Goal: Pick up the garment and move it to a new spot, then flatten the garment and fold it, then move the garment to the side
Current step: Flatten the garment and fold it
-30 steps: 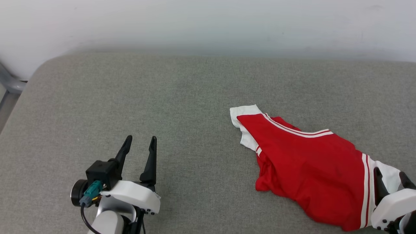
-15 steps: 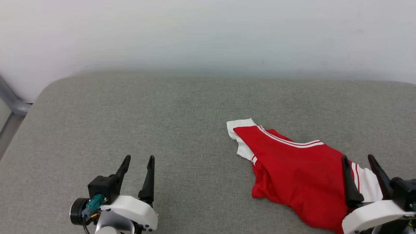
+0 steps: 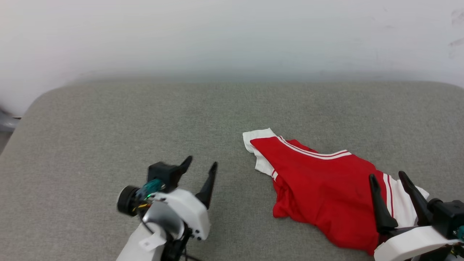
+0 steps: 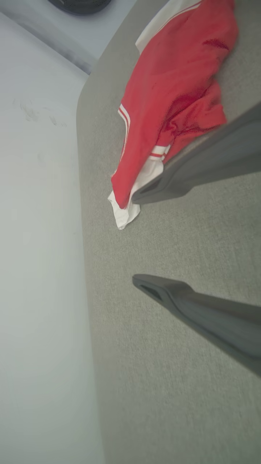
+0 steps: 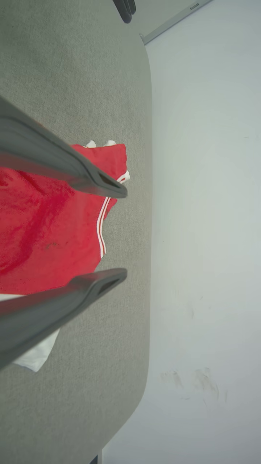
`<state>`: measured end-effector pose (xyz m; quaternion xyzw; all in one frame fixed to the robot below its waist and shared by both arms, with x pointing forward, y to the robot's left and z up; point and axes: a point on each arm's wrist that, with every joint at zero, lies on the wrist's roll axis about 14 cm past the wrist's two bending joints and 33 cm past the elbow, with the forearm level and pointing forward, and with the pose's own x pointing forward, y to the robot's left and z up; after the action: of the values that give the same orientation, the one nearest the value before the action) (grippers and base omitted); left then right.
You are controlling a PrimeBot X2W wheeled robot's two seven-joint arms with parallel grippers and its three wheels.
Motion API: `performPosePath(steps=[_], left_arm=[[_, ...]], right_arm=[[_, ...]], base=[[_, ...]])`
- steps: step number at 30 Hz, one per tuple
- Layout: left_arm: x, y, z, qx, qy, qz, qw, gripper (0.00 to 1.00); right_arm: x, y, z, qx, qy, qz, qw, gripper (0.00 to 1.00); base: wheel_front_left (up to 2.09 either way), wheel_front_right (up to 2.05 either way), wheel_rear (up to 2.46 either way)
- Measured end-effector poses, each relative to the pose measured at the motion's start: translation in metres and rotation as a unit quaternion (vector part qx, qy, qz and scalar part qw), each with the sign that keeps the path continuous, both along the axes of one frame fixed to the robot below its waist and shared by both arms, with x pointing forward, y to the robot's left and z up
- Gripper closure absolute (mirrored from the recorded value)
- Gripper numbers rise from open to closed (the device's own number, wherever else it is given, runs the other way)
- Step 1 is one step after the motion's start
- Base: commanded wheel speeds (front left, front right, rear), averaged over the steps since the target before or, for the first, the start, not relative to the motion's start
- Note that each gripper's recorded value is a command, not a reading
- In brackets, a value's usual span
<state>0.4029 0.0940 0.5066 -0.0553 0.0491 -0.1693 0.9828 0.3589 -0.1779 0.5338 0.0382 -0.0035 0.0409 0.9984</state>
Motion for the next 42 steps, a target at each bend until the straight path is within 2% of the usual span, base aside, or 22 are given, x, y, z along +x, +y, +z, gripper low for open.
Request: performPosePath(steps=[5,13,17,26,27,28,29,33,42], left_arm=[[0.011,-0.050,-0.010,0.015,0.054,-0.084,0.995,0.00],[0.007,-0.112,-0.053,0.071,0.157,-0.201,0.964,0.00],[-0.001,-0.130,-0.077,0.104,0.198,-0.250,0.942,0.00],[-0.021,-0.140,-0.130,0.179,0.293,-0.318,0.884,0.00],[-0.022,-0.140,-0.131,0.184,0.299,-0.323,0.879,0.36],[-0.022,-0.140,-0.132,0.186,0.301,-0.326,0.876,0.60],[-0.023,-0.141,-0.133,0.185,0.305,-0.329,0.874,1.00],[-0.017,-0.133,-0.131,0.178,0.298,-0.319,0.882,1.00],[0.020,-0.075,-0.094,0.158,0.221,-0.210,0.939,1.00]], right_arm=[[0.005,-0.005,-0.004,-0.001,0.009,-0.008,1.000,0.00],[0.017,-0.013,-0.018,-0.001,0.027,-0.020,0.999,0.00],[0.023,-0.016,-0.027,0.004,0.037,-0.025,0.999,0.00],[0.027,-0.027,-0.047,0.015,0.060,-0.043,0.997,0.00],[0.028,-0.027,-0.048,0.016,0.060,-0.044,0.997,0.00],[0.028,-0.028,-0.049,0.017,0.061,-0.045,0.997,0.00],[0.029,-0.028,-0.049,0.017,0.060,-0.046,0.997,0.00],[0.029,-0.029,-0.050,0.020,0.060,-0.047,0.997,0.00],[0.030,-0.025,-0.037,0.021,0.043,-0.039,0.998,0.00]], base=[[0.00,0.00,0.00],[0.00,0.00,0.00],[0.00,0.00,0.00],[0.00,0.00,0.00],[0.00,0.00,0.00],[0.00,0.00,0.00],[0.00,0.00,0.00],[0.00,0.00,0.00],[0.00,0.00,0.00]])
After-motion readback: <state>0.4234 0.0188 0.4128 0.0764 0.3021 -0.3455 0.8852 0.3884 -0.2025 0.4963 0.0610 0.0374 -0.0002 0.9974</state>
